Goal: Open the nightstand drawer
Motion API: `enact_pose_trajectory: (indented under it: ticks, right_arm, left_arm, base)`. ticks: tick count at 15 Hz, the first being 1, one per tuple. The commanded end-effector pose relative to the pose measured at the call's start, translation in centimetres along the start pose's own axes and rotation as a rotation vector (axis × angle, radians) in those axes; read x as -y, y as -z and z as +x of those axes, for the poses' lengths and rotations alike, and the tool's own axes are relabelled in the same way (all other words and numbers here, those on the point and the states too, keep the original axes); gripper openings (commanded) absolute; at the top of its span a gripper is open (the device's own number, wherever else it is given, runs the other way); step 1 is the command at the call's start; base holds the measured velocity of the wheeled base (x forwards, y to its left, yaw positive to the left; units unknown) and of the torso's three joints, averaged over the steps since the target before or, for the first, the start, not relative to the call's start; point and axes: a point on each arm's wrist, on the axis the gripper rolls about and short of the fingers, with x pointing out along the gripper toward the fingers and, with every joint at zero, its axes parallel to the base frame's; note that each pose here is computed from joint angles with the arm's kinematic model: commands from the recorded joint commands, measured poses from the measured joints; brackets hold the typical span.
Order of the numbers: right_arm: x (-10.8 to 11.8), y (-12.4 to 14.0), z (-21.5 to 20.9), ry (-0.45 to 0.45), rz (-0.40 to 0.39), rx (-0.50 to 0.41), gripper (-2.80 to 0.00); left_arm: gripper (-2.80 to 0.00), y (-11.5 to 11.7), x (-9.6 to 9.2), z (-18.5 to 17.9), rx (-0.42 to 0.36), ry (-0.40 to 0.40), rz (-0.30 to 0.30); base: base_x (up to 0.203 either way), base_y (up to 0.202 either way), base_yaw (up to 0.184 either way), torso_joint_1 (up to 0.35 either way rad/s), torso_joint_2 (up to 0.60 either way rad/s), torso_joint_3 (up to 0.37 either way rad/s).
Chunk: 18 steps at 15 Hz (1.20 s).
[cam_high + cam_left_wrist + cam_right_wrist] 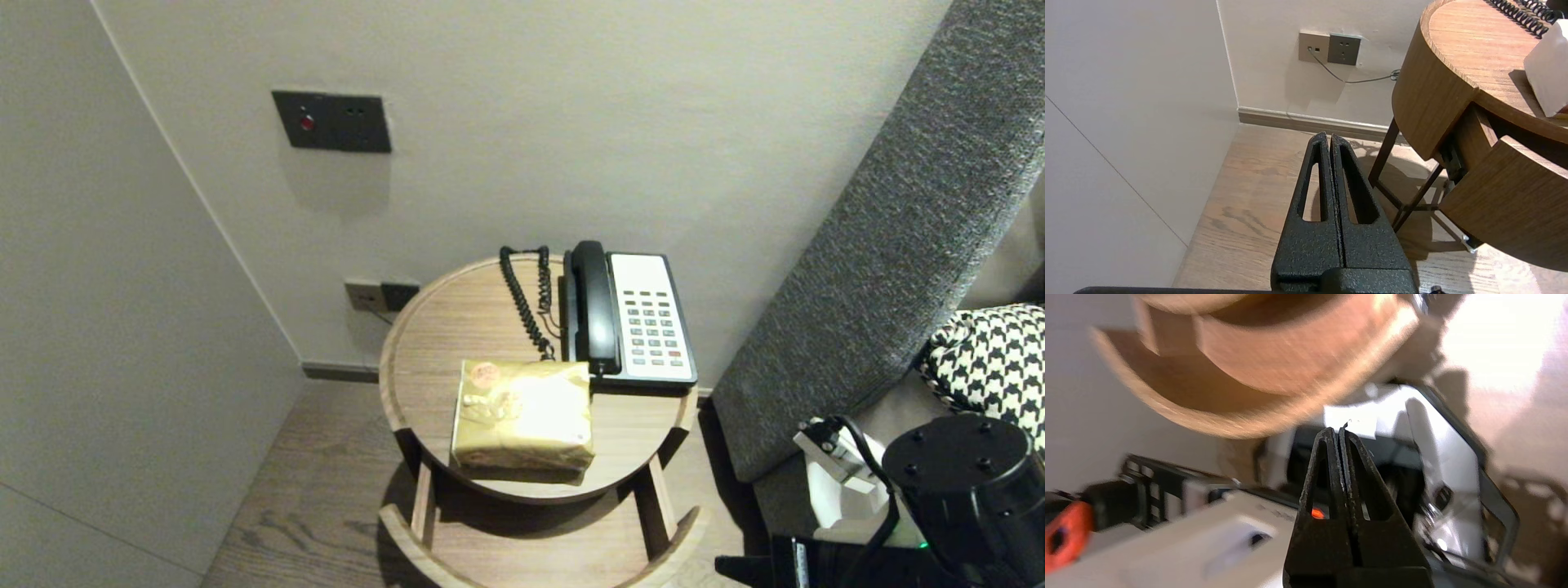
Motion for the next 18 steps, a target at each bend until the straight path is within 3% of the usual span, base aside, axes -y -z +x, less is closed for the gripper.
enact_pose_trajectory:
  ticks: [1,4,12,18]
  right_arm:
    - [-0.7,-0.7,0.2,-0.016,0.003,0.015,-2.80]
    - [-1.5,-1.5,2.2,0.012,-0.008,-0.012,-2.80]
    - [-2.5,-1.5,5.8,0.055,-0.163,-0.104,-2.80]
    - [-2.3,-0.6,8.4,0.096,-0.193,-0.177,-2.80]
  left_arm:
    - [-2.80,0.0,0.0,0.0,0.002,0.001,-0.001]
    - [-2.80,0.0,0.0,0.0,0.002,-0.001,0.000]
    - [-2.80,0.0,0.0,0.0,0.002,-0.001,0.000]
    - [-2.80,0.0,0.0,0.0,0.002,0.000,-0.001]
  base:
    - [0.000,0.000,0.000,0.000,0.00,0.000]
    - [0.000,0.000,0.000,0.000,0.00,0.000]
    - [0.000,0.000,0.000,0.000,0.00,0.000]
    - [0.000,0.000,0.000,0.000,0.00,0.000]
